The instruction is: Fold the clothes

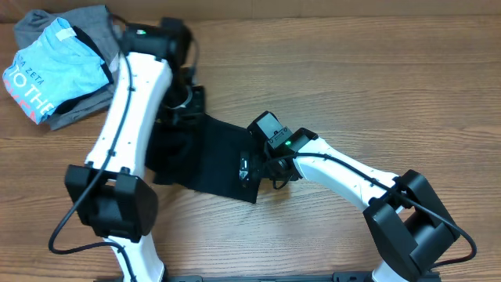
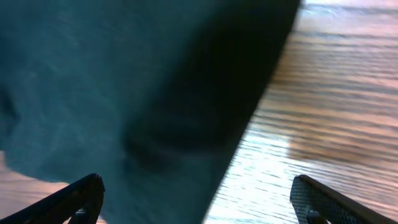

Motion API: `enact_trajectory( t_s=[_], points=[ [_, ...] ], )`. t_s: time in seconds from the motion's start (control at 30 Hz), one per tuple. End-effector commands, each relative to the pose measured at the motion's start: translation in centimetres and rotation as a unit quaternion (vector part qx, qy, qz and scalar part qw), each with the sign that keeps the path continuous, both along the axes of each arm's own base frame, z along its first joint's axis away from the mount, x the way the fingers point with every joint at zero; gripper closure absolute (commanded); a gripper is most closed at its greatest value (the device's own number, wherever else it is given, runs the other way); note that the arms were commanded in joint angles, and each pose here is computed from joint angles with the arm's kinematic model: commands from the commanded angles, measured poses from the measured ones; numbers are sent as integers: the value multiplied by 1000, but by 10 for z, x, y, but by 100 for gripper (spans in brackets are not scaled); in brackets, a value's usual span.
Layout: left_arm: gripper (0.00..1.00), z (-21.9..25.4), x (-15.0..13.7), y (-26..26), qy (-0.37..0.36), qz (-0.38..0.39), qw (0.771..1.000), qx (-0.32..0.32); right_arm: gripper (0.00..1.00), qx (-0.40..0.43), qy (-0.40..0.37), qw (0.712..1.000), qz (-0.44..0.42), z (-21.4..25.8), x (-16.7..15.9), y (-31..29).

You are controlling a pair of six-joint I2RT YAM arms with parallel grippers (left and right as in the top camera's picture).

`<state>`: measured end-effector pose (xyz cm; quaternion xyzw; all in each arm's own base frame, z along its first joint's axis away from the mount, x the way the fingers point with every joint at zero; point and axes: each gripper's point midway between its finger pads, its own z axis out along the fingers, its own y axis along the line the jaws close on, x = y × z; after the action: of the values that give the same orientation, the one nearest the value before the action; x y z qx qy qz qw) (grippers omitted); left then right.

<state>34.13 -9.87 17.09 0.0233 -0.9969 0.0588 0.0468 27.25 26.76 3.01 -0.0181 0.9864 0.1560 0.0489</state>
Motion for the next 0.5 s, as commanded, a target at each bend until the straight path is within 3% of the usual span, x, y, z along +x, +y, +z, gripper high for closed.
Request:
enact_trajectory(
  t_s=[0.0, 0.3, 0.4, 0.47],
  points=[
    [80, -2, -5, -32, -4, -21, 1000, -15, 0, 17, 3, 1000, 6, 4, -2, 7],
    [77, -26, -14, -74, 18, -70, 997, -16, 0, 16, 11, 1000, -15, 5, 4, -2],
    [66, -34, -16, -80, 28, -78, 996, -14, 0, 4, 21, 999, -36, 8, 12, -19],
    [70, -38, -17, -83, 33, -82, 996, -13, 0, 0, 27, 998, -50, 13, 21, -33]
  ],
)
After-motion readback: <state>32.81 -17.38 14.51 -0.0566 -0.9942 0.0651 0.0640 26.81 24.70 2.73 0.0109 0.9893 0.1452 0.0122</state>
